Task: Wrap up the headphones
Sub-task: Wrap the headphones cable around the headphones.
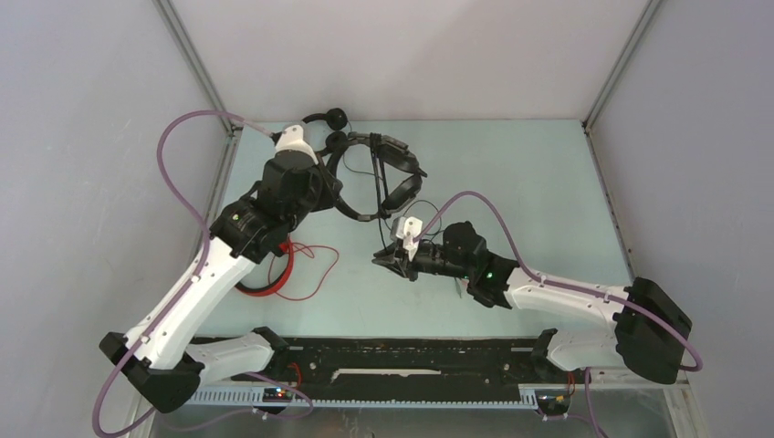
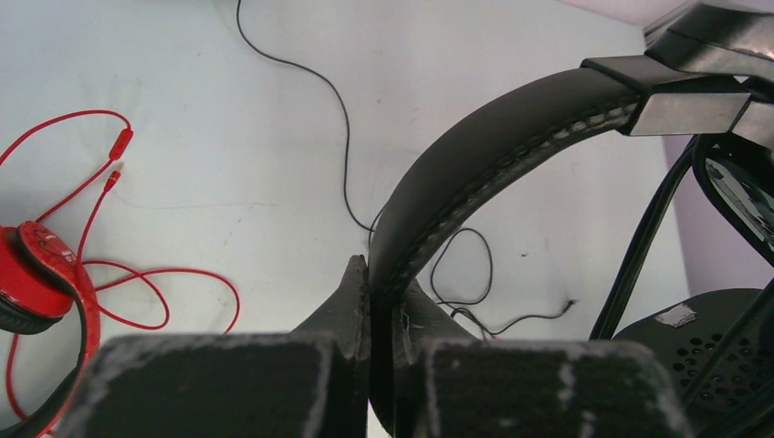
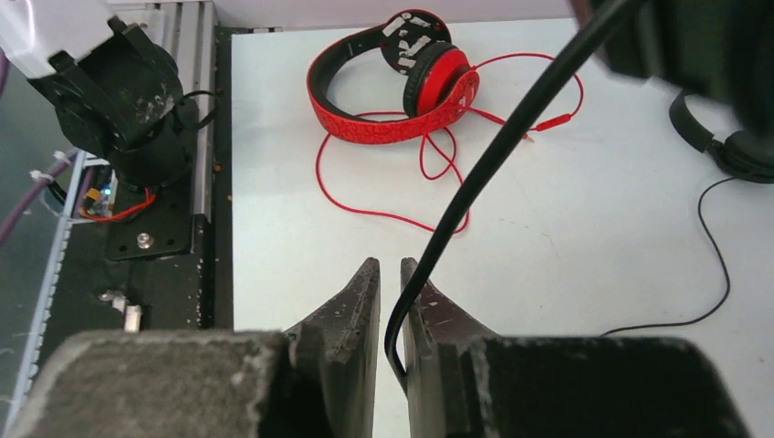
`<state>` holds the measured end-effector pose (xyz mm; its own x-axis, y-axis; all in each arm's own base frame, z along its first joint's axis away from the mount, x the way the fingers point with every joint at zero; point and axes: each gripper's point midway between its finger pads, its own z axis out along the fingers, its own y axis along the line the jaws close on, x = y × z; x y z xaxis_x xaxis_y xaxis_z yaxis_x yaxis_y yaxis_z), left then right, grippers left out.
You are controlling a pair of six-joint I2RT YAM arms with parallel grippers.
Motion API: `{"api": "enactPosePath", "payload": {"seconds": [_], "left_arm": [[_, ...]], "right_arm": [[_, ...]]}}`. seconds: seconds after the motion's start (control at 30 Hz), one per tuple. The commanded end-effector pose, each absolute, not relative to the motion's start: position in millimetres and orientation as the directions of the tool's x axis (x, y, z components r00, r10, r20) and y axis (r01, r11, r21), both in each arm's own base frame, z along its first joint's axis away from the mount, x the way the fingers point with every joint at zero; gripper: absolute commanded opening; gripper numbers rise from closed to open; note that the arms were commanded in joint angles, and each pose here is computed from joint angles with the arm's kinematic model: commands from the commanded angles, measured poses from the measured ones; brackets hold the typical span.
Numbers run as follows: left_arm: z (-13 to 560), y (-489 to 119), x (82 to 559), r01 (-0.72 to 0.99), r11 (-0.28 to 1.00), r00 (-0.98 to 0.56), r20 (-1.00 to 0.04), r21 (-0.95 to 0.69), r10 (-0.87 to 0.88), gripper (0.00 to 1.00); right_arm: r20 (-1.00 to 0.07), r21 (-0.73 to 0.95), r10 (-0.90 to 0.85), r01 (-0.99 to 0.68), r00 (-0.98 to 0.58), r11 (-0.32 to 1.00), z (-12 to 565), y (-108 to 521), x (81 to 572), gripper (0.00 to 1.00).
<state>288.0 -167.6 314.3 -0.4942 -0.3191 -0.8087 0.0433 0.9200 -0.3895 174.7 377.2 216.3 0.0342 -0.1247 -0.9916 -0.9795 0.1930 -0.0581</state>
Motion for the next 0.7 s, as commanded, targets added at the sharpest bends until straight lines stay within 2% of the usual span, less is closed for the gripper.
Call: {"api": "enactPosePath", "payload": {"seconds": [0.0, 0.67], "left_arm": [[376, -172, 282, 0.109, 0.846, -0.397, -0.803, -0.522, -0.444, 0.00], [396, -169, 276, 0.139, 0.825, -0.379, -0.799, -0.548, -0.467, 0.00]], "right_arm": [[-0.984, -0.177, -0.067, -0.958, 0.166, 0.224, 230, 378, 184, 0.17], [-0.987, -0.124, -0.127, -0.965, 0.096, 0.230, 153, 362, 193, 0.27]]}}
